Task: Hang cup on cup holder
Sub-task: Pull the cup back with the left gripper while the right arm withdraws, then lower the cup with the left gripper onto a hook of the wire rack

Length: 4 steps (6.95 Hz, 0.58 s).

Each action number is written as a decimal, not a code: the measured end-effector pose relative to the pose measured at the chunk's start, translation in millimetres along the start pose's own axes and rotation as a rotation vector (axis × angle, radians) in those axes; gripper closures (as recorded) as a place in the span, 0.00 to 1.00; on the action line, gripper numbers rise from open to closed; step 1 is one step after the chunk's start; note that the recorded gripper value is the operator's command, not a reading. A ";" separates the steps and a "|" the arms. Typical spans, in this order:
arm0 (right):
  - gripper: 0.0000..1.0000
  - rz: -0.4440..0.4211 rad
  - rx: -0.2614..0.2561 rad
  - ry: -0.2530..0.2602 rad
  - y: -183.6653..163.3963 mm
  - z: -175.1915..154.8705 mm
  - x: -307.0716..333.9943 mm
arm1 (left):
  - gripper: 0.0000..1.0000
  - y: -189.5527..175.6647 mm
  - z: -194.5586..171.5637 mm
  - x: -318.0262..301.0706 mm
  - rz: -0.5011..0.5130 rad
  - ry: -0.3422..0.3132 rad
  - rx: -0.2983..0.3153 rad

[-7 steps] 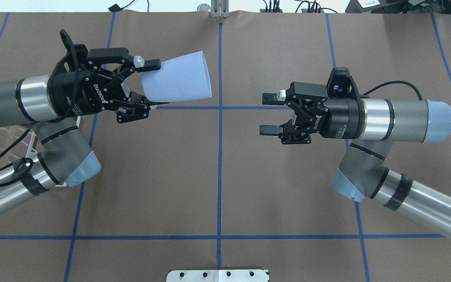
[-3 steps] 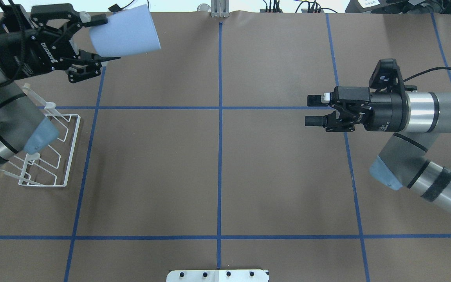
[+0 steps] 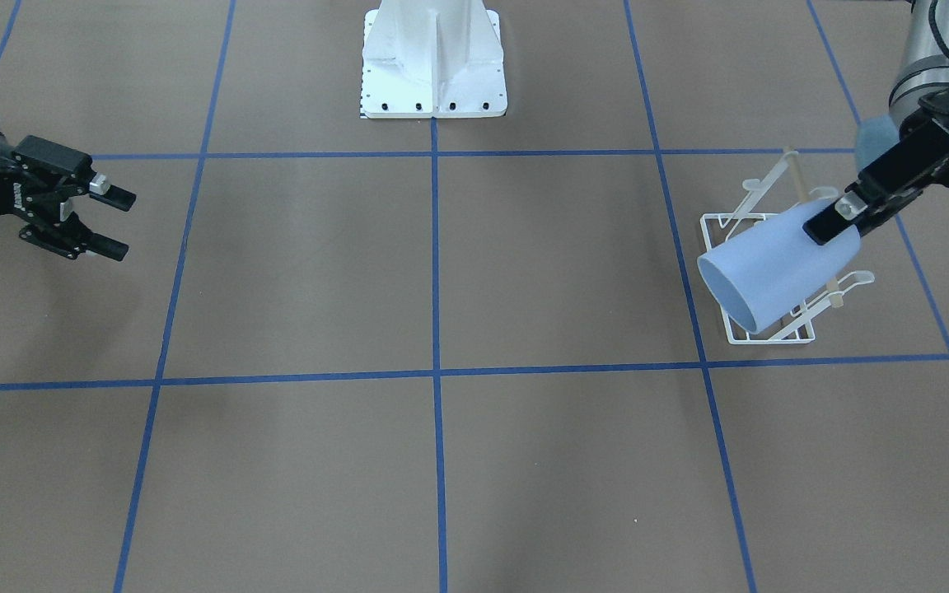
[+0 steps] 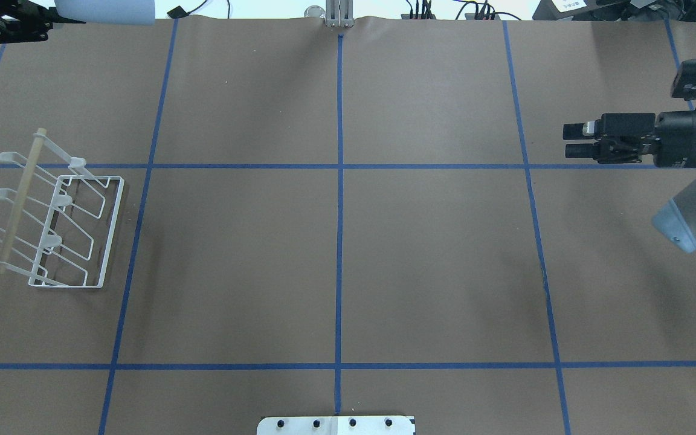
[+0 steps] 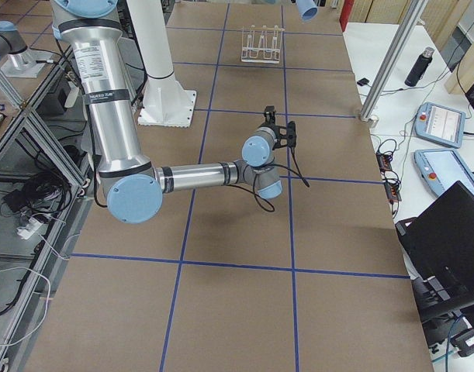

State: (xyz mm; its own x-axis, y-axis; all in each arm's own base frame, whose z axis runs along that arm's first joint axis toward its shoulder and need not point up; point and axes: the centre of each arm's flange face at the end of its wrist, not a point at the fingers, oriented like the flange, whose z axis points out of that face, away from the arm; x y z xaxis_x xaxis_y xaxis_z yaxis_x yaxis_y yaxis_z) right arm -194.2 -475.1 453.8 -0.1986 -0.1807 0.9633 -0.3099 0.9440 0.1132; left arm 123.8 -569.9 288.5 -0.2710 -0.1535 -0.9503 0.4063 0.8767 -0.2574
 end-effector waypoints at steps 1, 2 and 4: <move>0.00 -0.050 0.040 0.088 -6.7 -20.2 22.2 | 1.00 -11.7 -8.2 11.1 0.063 -0.095 0.040; 0.00 -0.096 0.086 0.179 -9.3 -38.2 44.6 | 1.00 -23.6 -18.5 18.1 0.126 -0.179 0.081; 0.00 -0.182 0.155 0.348 -19.0 -69.4 76.2 | 1.00 -48.0 -36.0 3.8 0.249 -0.316 0.193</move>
State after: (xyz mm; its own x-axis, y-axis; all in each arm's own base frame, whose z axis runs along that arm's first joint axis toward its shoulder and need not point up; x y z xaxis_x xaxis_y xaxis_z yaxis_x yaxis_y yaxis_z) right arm -138.9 -487.7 541.9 0.1904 -0.2115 0.9587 -0.4527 0.8476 0.2769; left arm 71.9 -596.2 303.5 0.1233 -0.1064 -0.9867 0.5893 0.8078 -0.0135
